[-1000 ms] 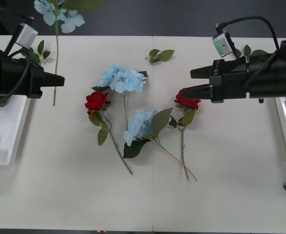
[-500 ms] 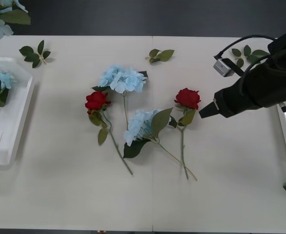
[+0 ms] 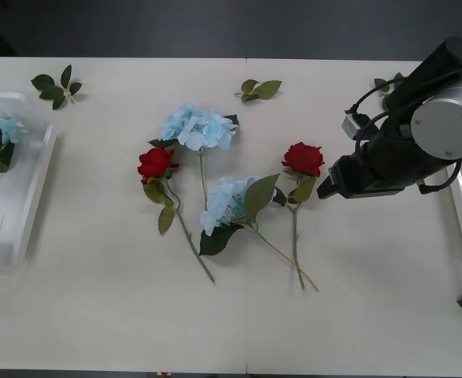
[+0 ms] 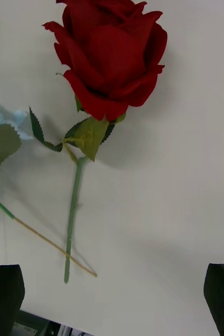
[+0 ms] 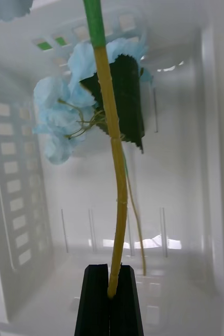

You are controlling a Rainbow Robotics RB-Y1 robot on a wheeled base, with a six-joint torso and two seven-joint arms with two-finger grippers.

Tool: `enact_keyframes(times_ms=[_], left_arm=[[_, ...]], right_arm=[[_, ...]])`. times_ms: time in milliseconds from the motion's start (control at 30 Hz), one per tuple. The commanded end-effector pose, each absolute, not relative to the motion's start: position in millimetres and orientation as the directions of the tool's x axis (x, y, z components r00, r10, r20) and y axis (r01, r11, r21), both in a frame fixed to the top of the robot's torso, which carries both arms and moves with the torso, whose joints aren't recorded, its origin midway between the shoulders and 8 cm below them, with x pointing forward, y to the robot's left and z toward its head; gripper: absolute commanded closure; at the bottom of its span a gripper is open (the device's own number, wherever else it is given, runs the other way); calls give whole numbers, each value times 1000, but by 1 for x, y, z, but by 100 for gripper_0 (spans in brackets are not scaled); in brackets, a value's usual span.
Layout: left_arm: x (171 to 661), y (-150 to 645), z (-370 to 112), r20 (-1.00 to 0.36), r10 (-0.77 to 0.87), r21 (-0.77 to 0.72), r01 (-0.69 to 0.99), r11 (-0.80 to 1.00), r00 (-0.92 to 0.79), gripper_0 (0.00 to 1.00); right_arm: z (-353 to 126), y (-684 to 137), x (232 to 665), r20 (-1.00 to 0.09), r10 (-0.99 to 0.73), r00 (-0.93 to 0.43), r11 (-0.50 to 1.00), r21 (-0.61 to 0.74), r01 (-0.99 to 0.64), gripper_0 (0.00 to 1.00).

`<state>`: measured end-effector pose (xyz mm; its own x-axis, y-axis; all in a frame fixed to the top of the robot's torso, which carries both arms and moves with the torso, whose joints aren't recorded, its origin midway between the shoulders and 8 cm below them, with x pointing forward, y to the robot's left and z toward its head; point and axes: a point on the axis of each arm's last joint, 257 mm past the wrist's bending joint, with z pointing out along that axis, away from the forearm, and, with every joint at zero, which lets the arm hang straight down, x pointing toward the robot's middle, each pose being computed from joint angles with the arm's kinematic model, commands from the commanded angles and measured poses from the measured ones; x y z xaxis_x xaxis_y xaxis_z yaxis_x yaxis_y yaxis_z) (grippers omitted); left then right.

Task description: Put the red flowers into the right box and the blue flowers into the left box

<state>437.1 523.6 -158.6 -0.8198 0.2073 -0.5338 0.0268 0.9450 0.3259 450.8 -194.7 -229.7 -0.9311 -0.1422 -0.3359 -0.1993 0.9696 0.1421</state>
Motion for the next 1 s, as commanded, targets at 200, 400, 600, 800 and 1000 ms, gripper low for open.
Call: enact_keyframes(times_ms=[200,400,600,800,1000], left_arm=[[437,583,-191,-495,156,388,-56,920,-855,100],[429,600,-219,-476,105,361,-86,928,-873,100],[434,595,-222,-478,120,360,-70,930,-870,83],[446,558,-218,-510,157,279,10,960,-845,0],[440,489,-212,-488,219,170,155,973,-845,0]], right_arm=[[-233,-176,478,-376,-54,-925,984,137,-114,0],[-252,-162,486,-392,-68,-918,988,100,-116,0],[-265,-150,493,-402,-54,-914,989,107,-105,0],[-276,-136,502,-414,-33,-910,987,132,-96,0],[-285,-129,507,-421,-24,-907,987,136,-89,0]])
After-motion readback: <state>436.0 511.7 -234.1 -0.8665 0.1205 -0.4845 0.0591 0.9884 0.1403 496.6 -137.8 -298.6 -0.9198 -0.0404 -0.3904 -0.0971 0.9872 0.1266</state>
